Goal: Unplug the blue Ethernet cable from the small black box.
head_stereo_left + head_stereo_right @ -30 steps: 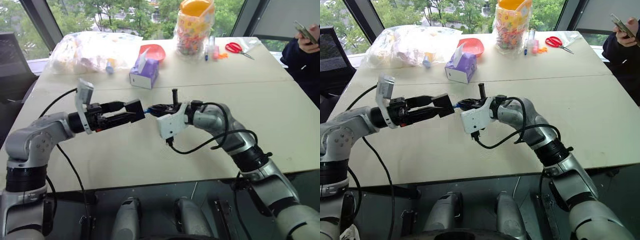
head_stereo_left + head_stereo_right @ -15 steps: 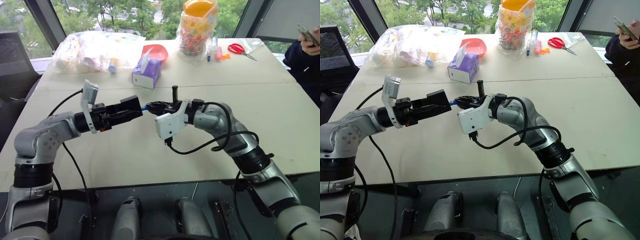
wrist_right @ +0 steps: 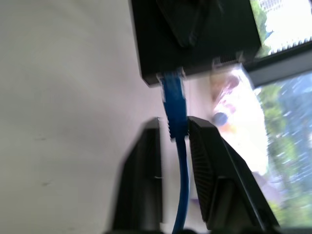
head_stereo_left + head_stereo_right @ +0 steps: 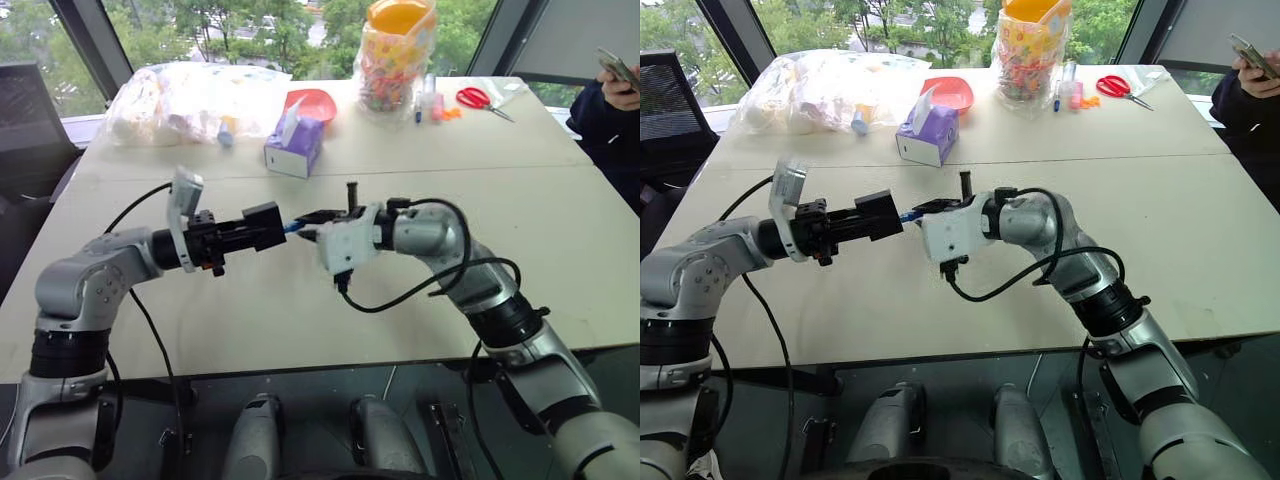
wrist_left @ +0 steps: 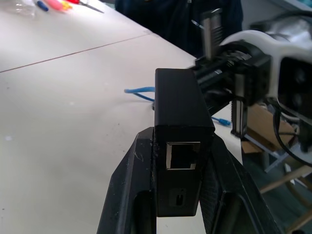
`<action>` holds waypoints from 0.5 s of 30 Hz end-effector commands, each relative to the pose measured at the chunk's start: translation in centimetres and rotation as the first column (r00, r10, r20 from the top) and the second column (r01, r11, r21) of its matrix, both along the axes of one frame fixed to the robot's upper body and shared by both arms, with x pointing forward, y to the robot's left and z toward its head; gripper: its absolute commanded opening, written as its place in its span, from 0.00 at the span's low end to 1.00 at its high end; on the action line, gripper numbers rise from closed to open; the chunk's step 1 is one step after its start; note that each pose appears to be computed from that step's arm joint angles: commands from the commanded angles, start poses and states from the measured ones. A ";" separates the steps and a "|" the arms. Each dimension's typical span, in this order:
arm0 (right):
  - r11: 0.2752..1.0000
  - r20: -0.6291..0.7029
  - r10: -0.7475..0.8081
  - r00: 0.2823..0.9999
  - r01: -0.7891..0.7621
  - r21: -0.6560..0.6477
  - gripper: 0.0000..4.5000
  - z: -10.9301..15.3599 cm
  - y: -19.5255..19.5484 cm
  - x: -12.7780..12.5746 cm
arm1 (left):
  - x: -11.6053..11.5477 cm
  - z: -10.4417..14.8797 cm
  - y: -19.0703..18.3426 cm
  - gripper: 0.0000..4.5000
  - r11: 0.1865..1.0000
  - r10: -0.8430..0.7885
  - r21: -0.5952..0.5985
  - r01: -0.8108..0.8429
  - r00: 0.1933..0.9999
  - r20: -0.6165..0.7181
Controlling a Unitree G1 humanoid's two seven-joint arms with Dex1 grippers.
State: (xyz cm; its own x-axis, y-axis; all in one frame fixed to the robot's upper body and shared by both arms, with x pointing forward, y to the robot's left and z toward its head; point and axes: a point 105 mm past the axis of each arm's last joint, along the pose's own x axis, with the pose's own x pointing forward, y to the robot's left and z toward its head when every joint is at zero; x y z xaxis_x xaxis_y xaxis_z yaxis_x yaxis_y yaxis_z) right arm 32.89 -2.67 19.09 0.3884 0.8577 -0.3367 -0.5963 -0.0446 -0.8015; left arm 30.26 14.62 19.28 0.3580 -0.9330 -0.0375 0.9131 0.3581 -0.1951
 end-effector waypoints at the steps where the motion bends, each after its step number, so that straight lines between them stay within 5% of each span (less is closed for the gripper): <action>1: 0.995 -0.220 0.022 0.975 0.001 0.103 0.57 2.1 -1.1 0.0 | -0.7 1.1 -0.1 0.12 0.998 -0.051 0.048 0.047 0.995 0.090; 5: 0.983 -0.499 0.096 0.861 -0.002 0.185 0.98 2.7 -1.9 -0.7 | -0.9 1.1 -0.1 0.12 0.994 -0.087 0.074 0.079 0.991 0.104; 9: 0.968 -0.722 0.171 0.671 0.022 0.250 0.98 3.0 -2.2 -1.1 | -1.2 1.9 -0.5 0.12 0.991 -0.121 0.064 0.114 0.986 0.119; 15: 0.962 -0.816 0.185 0.547 0.069 0.264 0.98 3.2 -0.8 -1.0 | -0.9 2.0 -0.8 0.12 0.991 -0.126 0.061 0.120 0.984 0.122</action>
State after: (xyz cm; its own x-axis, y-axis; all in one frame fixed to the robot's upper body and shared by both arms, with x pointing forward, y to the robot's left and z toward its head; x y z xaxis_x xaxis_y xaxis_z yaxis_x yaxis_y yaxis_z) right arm 32.02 -3.90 20.96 0.0007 0.9572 -0.2896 -0.9974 0.0215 0.0686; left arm 29.55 14.10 20.33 0.2613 -0.9630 -0.0665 0.9580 0.2672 -0.1046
